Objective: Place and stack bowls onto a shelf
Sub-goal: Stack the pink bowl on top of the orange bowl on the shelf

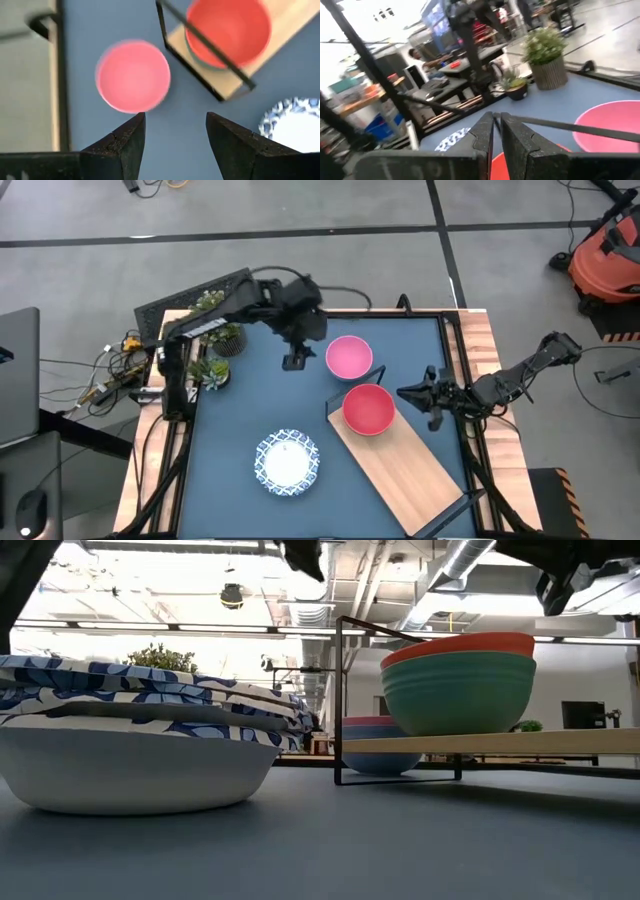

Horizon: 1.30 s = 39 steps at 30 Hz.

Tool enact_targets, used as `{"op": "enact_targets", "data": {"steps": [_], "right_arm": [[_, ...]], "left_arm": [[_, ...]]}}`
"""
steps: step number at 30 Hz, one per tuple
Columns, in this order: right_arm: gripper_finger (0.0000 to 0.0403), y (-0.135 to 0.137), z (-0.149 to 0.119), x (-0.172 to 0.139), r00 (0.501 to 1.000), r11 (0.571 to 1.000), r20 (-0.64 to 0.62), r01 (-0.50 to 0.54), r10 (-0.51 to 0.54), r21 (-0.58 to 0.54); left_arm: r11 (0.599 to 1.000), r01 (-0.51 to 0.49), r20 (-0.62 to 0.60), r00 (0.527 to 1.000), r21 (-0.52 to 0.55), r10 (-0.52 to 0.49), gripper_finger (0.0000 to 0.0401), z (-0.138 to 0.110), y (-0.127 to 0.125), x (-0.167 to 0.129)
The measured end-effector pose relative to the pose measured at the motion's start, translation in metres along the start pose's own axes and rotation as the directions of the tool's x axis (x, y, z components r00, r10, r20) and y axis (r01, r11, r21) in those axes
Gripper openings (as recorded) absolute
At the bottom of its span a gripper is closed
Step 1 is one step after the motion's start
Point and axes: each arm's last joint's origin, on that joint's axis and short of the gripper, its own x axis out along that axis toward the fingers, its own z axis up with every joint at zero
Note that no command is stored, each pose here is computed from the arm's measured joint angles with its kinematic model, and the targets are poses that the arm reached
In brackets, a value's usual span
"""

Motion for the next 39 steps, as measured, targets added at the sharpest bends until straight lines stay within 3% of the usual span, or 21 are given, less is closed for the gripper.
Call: {"op": "enact_targets", "data": {"steps": [5, 10, 14, 18, 25, 29, 34, 39], "right_arm": [[0.0063, -0.002, 0.003, 0.000, 0.994, 0.996, 0.057, 0.091, -0.092, 0.015], [0.0063, -0.004, 0.003, 0.000, 0.984, 0.987, 0.083, 0.160, -0.160, 0.007], [0.0063, -0.005, 0.004, -0.001, 0.974, 0.980, 0.102, 0.201, -0.201, 0.012], [0.0063, -0.006, 0.004, -0.001, 0.969, 0.975, 0.111, 0.221, -0.221, 0.015], [0.0063, -0.006, 0.004, -0.001, 0.969, 0.975, 0.111, 0.221, -0.221, 0.015], [0.0063, -0.006, 0.004, -0.001, 0.969, 0.975, 0.111, 0.221, -0.221, 0.014], [0.0063, -0.006, 0.004, -0.001, 0.969, 0.975, 0.111, 0.221, -0.221, 0.014], [0.0063, -0.006, 0.004, -0.001, 0.969, 0.975, 0.110, 0.221, -0.221, 0.014]], "left_arm": [[0.999, -0.026, 0.115, 0.993, -0.020, 0.028, 0.0194, -0.011, 0.013, -0.047], [0.997, -0.073, 0.185, 0.980, 0.019, 0.068, 0.0194, -0.017, 0.015, -0.075], [0.999, -0.015, 0.193, 0.981, 0.045, 0.006, 0.0194, -0.024, 0.017, -0.082], [0.999, 0.051, 0.168, 0.984, 0.005, -0.051, 0.0194, -0.034, 0.024, -0.084], [0.996, 0.064, 0.163, 0.985, -0.059, -0.053, 0.0194, -0.040, 0.027, -0.090], [0.996, 0.037, 0.275, 0.961, -0.084, -0.012, 0.0194, -0.033, 0.017, -0.109], [0.997, -0.028, 0.443, 0.895, -0.067, 0.055, 0.0194, -0.021, -0.006, -0.142], [0.992, -0.093, 0.479, 0.869, -0.083, 0.122, 0.0194, -0.025, -0.026, -0.165]]}}
